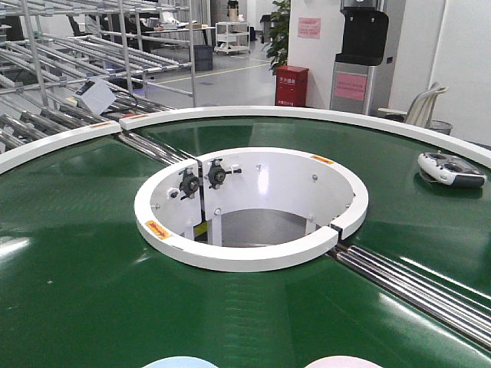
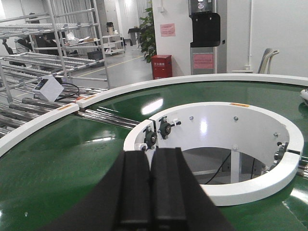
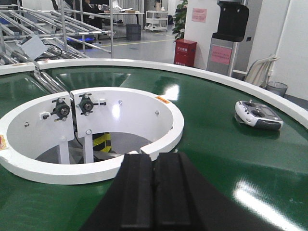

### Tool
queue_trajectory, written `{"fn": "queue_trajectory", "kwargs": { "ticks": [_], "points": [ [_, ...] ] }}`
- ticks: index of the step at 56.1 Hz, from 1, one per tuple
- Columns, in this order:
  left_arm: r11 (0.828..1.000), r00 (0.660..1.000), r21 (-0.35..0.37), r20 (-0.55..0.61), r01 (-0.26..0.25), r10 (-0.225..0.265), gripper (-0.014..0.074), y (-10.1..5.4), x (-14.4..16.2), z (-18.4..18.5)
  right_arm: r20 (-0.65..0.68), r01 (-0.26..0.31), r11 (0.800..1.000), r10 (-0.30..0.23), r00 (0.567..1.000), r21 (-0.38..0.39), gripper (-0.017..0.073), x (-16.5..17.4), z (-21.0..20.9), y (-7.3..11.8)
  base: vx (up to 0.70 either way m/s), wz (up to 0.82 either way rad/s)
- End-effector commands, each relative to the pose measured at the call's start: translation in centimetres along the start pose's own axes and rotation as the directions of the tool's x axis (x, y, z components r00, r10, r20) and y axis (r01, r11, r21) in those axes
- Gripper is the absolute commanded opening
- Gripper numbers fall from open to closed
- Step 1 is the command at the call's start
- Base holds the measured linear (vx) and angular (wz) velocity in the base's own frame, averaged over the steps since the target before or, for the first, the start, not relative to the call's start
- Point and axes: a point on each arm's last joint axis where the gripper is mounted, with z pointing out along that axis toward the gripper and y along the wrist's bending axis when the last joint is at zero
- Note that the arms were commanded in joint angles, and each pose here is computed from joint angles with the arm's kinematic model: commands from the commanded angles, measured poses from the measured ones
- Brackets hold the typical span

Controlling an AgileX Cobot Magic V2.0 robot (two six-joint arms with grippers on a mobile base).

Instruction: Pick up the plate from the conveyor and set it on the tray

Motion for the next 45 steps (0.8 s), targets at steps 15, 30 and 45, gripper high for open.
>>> {"fn": "queue_trajectory", "kwargs": {
  "ticks": [15, 30, 45],
  "points": [
    [1.0, 0.994, -0.001, 0.11, 0.008, -0.007, 0.0434, 0.0, -2.0, -0.5, 0.089, 0.019, 1.0, -0.021, 0.996, 0.018, 0.0611, -1.6, -0.1, -0.3, 0.0, 0.0],
    [0.987, 0.98, -0.001, -0.121, 0.158, -0.157, 0.0477, -0.2, 1.0, 2.4, -0.182, -0.131, 0.991, 0.127, 0.975, -0.011, 0.0652, 1.4, 3.0, 0.2, 0.0, 0.0],
    [0.978, 0.773, -0.009, -0.611, 0.208, -0.17, 0.0465, -2.4, 9.5, 8.5, -0.687, -0.201, 0.979, 0.156, 0.709, 0.015, 0.0551, 9.8, 9.9, 1.3, 0.0, 0.0]
  ]
}}
